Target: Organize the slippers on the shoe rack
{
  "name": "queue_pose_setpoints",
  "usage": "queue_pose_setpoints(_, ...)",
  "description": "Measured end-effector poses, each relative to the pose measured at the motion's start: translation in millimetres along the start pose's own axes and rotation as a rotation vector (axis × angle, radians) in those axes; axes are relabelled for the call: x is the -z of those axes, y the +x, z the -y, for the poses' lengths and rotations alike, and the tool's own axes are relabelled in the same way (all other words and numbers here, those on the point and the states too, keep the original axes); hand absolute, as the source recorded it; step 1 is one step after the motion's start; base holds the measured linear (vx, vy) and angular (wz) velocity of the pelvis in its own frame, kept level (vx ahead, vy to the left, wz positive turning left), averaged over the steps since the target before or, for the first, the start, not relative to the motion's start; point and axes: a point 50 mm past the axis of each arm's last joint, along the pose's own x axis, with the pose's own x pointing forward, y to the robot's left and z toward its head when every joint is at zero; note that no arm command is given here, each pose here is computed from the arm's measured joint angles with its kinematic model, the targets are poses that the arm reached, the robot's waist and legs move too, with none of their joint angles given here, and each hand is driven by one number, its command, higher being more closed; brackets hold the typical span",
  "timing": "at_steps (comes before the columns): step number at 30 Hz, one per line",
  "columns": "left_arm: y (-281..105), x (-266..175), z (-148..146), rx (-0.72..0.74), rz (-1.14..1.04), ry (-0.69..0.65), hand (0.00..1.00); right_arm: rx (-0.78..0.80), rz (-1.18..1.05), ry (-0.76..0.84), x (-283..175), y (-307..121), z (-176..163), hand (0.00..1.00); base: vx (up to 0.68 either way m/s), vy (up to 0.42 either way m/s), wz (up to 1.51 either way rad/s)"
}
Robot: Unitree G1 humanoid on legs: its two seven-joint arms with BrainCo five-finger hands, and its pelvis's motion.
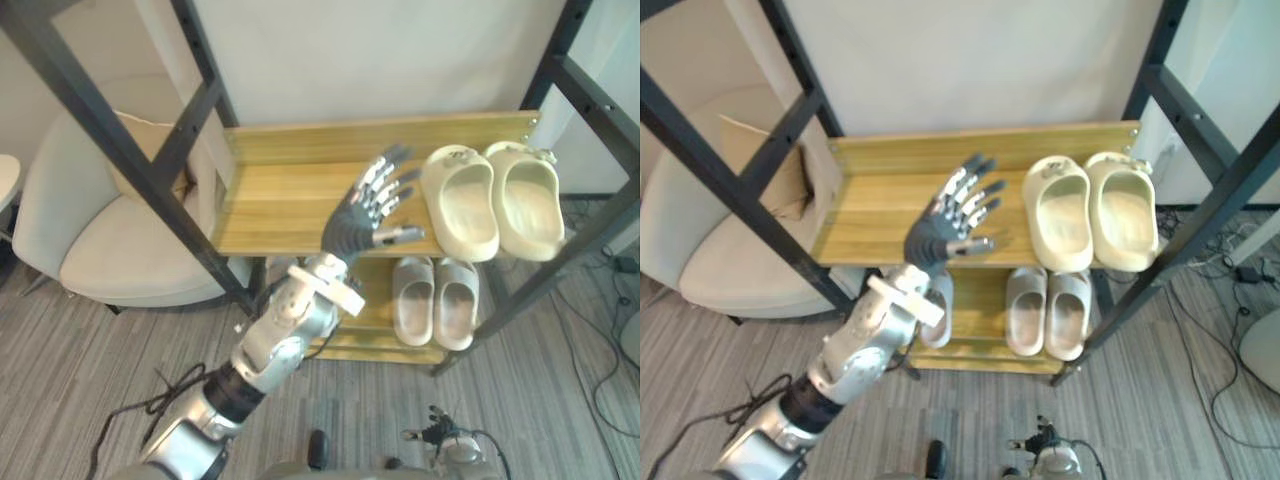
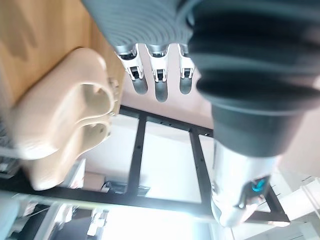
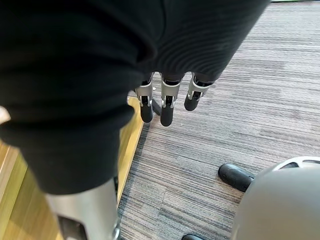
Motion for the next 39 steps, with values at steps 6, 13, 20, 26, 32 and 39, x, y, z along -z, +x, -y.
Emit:
queue_pose_setpoints(6, -51.6, 43.6, -8.9, -0.096, -0.219, -0.079, 0.0, 0.003, 0.005, -0.001, 0.4, -0.1, 1.1, 0.0, -0.03, -0.012, 0.06)
queue_pose_setpoints(13, -118.7, 91.9, -23.6, -0.274, -0.48, -0.114, 0.0, 0.0, -0.006, 0.003, 6.8, -1.8, 0.3, 0.0, -0.01, -0.008, 0.06)
queue_pose_setpoints(20, -185.3, 127.1, -50.7, -0.51, -0.717, -0.051, 0.0, -0.005, -0.013, 0.018, 9.1, -2.6, -2.0, 0.0, 0.0, 0.0, 0.0)
queue_pose_setpoints(26, -232.1, 145.7, -80.2, -0.756, -0.891, 0.045, 0.0, -0.002, -0.026, 0.044, 14.3, -4.2, -3.2, 0.0, 0.0, -0.009, 0.04)
queue_pose_setpoints(32, -275.3, 151.5, -95.7, -0.966, -1.04, 0.115, 0.0, 0.005, -0.036, 0.08, 16.2, -4.7, -4.0, 0.0, -0.01, 0.001, -0.04)
queue_pose_setpoints(39, -301.5, 156.3, -93.3, -1.073, -1.138, 0.128, 0.0, 0.003, -0.029, 0.068, 13.4, -4.5, -6.9, 0.0, -0.02, -0.004, -0.11)
